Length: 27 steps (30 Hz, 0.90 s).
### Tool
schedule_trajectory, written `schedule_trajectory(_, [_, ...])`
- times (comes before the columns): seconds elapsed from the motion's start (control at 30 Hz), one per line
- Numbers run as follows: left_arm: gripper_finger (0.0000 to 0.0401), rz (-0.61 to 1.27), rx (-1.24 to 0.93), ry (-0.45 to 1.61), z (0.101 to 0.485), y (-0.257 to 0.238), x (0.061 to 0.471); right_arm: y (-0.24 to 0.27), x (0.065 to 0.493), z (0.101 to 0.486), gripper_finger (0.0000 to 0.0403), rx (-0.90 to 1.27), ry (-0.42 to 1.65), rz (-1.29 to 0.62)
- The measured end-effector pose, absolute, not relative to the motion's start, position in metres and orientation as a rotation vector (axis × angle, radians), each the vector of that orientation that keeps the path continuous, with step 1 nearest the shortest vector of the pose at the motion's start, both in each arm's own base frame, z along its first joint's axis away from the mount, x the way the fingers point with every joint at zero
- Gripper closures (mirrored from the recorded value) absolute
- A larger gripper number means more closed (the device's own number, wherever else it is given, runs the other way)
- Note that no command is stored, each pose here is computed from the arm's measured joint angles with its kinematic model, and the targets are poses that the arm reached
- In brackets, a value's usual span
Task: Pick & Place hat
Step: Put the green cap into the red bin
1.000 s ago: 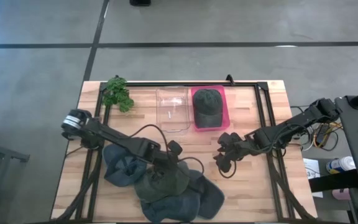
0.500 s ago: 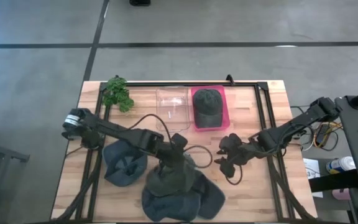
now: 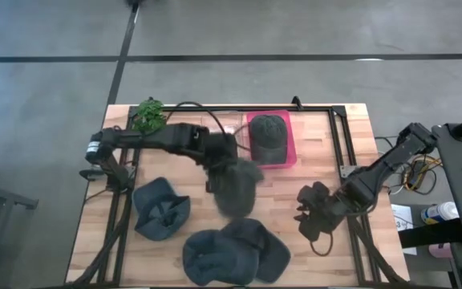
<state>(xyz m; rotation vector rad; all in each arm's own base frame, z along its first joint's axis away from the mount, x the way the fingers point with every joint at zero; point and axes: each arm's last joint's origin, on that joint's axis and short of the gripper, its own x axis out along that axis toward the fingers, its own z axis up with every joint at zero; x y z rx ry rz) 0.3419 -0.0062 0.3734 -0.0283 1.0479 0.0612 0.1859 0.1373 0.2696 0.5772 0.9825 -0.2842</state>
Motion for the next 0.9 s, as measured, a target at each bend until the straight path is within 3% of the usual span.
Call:
schedule_trajectory(0.17, [0.0381, 0.242, -0.023, 1.060, 0.375, 0.001, 0.338, 0.145, 0.178, 0.263, 0.0239, 0.683, 0.992, -0.339])
schedule_trajectory(0.33, [0.0381, -0.067, -0.244, 1.024, 0.368, -0.014, 0.348, 0.148, 0.173, 0.258, 0.0243, 0.702, 0.957, -0.383])
schedule_trajectory(0.5, [0.0381, -0.317, -0.361, 0.784, 0.372, -0.035, 0.370, 0.151, 0.176, 0.256, 0.0243, 0.744, 0.924, -0.350])
schedule_trajectory(0.9, [0.0381, -0.598, -0.691, 0.409, 0.375, -0.039, 0.401, 0.164, 0.179, 0.261, 0.0243, 0.802, 0.870, -0.233])
